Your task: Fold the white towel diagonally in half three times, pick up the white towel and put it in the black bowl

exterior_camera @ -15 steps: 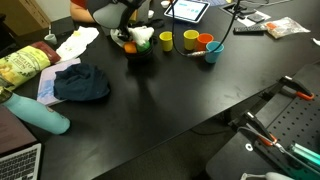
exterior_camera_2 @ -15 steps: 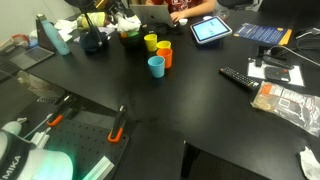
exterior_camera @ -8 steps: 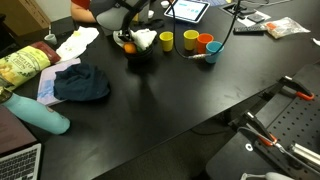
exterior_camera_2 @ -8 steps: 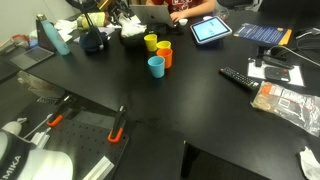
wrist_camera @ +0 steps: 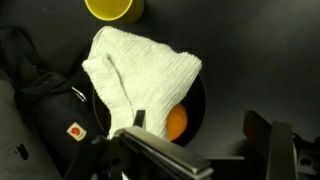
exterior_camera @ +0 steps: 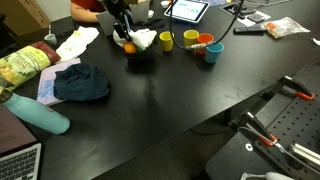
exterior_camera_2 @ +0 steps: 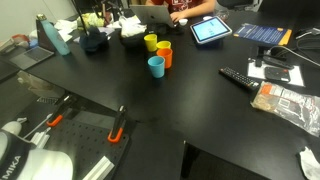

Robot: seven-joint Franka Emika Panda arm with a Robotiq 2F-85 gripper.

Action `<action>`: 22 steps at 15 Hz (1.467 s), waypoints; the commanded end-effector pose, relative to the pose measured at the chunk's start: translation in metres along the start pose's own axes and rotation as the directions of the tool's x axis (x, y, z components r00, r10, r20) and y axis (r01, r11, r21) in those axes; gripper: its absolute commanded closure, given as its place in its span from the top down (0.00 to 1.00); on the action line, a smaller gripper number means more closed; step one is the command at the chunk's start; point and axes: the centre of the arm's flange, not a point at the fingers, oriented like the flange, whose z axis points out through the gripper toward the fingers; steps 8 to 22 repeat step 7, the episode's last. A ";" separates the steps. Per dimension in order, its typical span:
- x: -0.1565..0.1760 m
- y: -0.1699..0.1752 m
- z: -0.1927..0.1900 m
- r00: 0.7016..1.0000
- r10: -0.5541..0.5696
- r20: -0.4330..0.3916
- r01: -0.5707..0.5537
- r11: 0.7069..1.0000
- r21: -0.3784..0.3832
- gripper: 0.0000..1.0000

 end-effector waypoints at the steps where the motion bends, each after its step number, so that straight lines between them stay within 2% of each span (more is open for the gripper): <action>1: -0.078 -0.010 -0.032 0.997 0.045 0.059 -0.053 0.990 0.133 1.00; 4: -0.124 -0.010 -0.023 0.987 0.120 0.109 -0.142 0.964 0.226 1.00; 7: -0.156 -0.013 -0.004 0.977 0.182 0.114 -0.208 0.933 0.294 1.00; 22: -0.156 -0.013 -0.004 0.977 0.182 0.114 -0.208 0.933 0.294 1.00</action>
